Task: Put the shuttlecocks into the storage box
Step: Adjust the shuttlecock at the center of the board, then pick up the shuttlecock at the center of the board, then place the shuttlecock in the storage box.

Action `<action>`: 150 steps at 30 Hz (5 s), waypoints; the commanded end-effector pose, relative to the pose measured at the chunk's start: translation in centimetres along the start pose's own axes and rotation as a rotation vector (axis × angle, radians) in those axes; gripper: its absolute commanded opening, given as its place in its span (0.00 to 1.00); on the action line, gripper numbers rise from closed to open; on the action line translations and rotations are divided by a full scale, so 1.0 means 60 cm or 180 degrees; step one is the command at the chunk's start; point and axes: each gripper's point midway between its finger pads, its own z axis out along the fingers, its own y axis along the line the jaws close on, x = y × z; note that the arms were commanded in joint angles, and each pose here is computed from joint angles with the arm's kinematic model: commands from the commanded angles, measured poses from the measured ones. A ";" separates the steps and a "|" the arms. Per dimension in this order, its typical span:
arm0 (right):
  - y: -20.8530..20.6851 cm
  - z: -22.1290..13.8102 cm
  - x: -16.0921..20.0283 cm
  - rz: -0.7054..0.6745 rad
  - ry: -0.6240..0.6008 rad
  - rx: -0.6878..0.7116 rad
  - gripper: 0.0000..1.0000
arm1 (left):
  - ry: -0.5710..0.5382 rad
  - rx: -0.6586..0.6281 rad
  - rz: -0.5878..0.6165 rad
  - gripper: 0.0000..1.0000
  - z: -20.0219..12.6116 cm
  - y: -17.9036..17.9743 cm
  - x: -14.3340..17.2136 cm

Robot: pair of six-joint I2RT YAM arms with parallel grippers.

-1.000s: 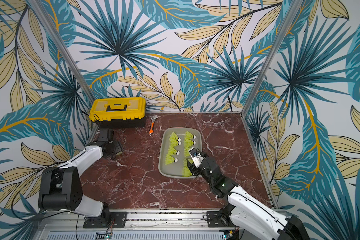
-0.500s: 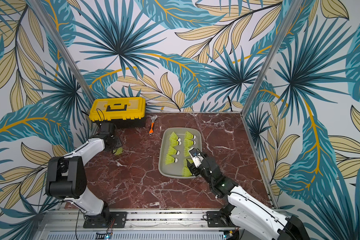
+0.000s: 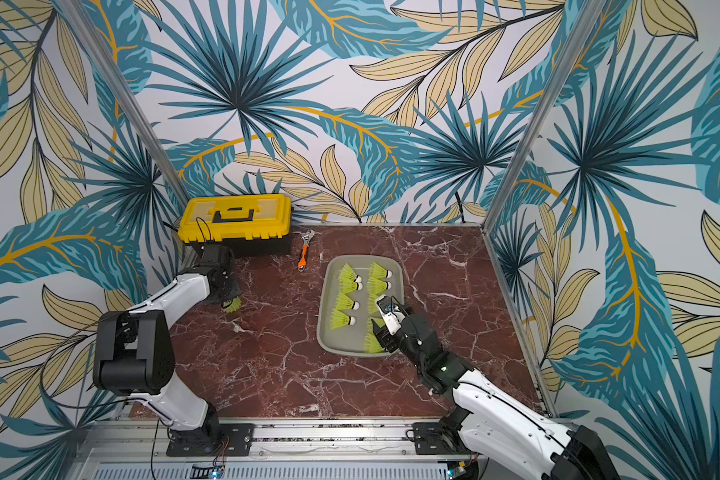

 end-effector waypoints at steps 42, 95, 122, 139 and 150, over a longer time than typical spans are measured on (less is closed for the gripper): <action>-0.001 -0.006 0.008 0.0047 -0.0002 0.0024 0.74 | -0.0251 0.0240 0.1977 0.40 -0.109 -0.289 0.148; 0.002 0.002 0.009 0.0007 0.0057 0.0003 0.74 | 0.0200 0.1890 -0.0990 0.44 -0.073 -0.176 0.134; 0.034 -0.002 -0.016 -0.0256 -0.0045 -0.0388 0.74 | 0.0618 0.3651 0.0340 0.00 -0.312 -0.374 0.150; 0.082 0.039 -0.032 -0.0702 -0.0063 -0.0850 0.65 | 0.1023 0.4069 0.1196 0.00 -0.417 -0.476 0.241; 0.095 0.073 -0.039 -0.0848 -0.0006 -0.0948 0.54 | 0.1110 0.4099 0.1295 0.00 -0.429 -0.477 0.258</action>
